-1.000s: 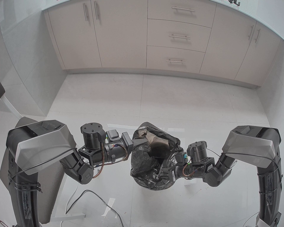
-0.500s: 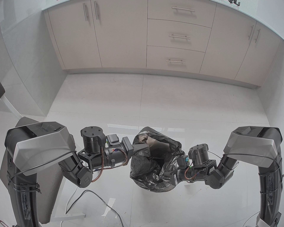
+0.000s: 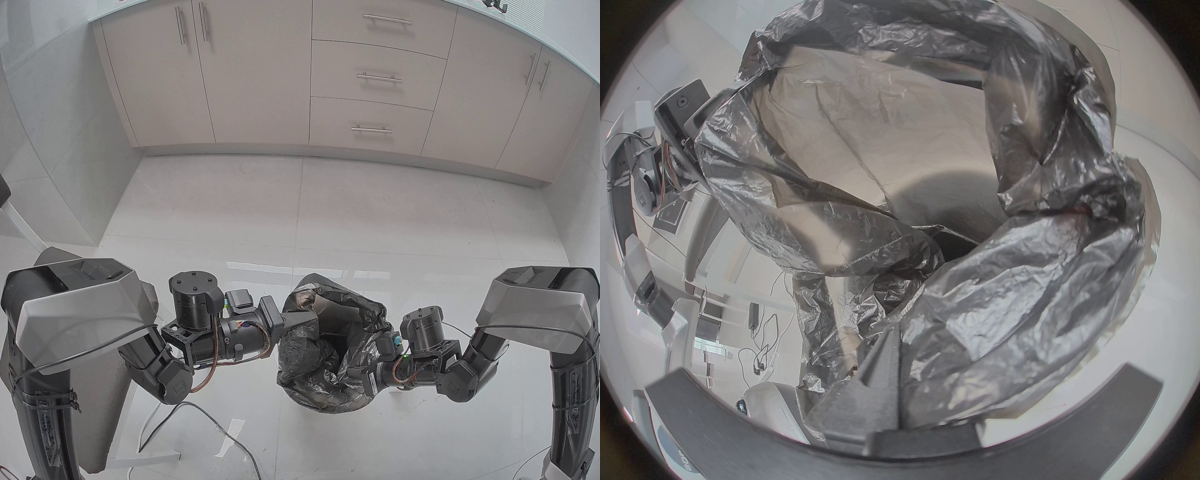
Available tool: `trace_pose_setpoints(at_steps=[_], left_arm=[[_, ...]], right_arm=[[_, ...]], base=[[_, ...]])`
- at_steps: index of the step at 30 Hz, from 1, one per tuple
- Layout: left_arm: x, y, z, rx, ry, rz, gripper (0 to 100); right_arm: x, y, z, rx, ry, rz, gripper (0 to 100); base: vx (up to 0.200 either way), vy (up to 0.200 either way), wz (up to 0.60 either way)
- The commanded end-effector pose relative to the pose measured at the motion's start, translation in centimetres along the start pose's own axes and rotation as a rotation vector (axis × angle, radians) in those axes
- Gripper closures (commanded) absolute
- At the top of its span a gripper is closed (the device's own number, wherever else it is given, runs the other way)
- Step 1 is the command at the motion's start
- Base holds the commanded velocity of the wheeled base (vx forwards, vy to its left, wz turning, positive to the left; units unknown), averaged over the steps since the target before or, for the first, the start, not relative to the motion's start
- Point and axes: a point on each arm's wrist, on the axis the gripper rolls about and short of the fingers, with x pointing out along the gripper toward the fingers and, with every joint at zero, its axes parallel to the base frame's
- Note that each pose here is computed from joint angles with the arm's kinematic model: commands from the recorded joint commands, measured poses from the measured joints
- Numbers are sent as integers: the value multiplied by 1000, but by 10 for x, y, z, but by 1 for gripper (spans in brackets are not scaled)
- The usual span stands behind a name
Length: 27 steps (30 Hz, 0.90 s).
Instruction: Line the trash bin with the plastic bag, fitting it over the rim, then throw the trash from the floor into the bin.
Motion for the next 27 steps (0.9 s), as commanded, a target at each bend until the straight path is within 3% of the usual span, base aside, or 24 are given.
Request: trace_pose_setpoints(at_steps=[1,15,22,26,27], left_arm=[[1,6,-2,-11,5,14,100],[1,17,-7,-31,18,42,100],[4,20,-7,-32,17,44,100],[3,20,-6,-23,16,45,100],[4,24,-8,45,25,55,100]], right_arm=[[-1,-1,-1,-1,2,-3,100],[-2,-2,-7,-15,26,-12,100],[-1,-15,-14,6,39,-71,100],[-2,-17,-16,11,46,-76,100],[-1,-17,-18,-2,49,-75,100]], base=[[0,0,0],[0,0,0],[0,0,0],[0,0,0],[0,0,0]])
